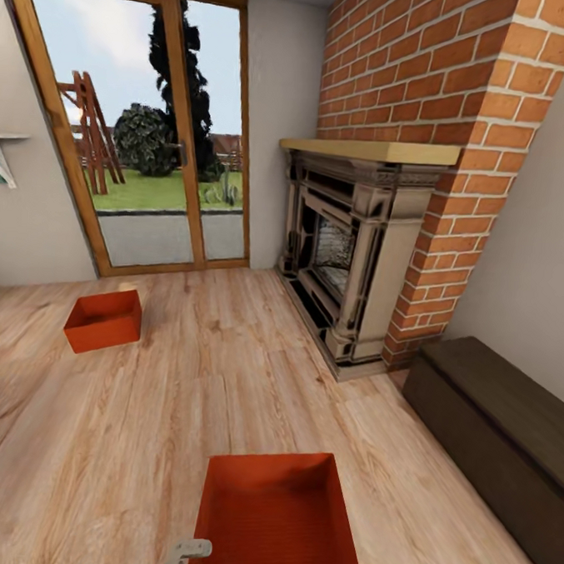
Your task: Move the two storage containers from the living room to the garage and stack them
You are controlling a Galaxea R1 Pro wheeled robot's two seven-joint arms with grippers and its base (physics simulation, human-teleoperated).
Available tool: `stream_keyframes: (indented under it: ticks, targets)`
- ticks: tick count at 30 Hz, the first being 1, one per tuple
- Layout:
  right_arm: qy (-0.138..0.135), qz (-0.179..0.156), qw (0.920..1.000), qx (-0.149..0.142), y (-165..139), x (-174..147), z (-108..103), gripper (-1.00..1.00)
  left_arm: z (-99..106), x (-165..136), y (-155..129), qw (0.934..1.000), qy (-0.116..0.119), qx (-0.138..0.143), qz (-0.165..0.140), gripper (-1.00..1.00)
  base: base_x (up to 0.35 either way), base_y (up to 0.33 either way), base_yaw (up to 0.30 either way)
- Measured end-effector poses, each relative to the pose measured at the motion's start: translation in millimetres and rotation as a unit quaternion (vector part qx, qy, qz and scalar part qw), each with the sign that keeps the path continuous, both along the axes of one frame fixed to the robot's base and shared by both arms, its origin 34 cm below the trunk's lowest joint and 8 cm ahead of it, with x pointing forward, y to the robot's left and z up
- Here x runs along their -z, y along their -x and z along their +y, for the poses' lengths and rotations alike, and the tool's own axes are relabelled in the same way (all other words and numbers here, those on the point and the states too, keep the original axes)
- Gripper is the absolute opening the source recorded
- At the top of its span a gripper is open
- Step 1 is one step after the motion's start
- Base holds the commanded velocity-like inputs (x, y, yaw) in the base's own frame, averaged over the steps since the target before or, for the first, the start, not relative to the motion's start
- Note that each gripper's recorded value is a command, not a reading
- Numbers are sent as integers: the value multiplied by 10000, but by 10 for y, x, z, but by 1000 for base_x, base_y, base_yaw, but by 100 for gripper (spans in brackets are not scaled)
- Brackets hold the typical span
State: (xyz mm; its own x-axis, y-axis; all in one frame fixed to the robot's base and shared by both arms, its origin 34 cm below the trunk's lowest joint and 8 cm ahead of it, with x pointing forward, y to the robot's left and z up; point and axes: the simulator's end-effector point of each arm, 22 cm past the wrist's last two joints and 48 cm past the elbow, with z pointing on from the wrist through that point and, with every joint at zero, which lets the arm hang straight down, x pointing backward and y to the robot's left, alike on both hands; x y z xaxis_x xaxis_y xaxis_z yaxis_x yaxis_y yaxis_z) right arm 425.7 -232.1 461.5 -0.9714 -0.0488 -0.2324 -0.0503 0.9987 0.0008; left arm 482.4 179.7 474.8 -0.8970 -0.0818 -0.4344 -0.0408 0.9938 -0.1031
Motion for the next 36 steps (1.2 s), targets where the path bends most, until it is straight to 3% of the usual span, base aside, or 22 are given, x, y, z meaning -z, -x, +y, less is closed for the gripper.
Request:
stream_keyframes:
  ticks: [16, 36]
  targets:
    - [1, 51, 10000, -4, 38, 35, 0, -100, 0, 42, 38, 10000, 2, -2, 55, -100, 0, 0, 236]
    - [1, 68, 10000, 5, 52, 43, 1, -100, 1, 51, 47, 10000, 2, 4, 70, -100, 0, 0, 22]
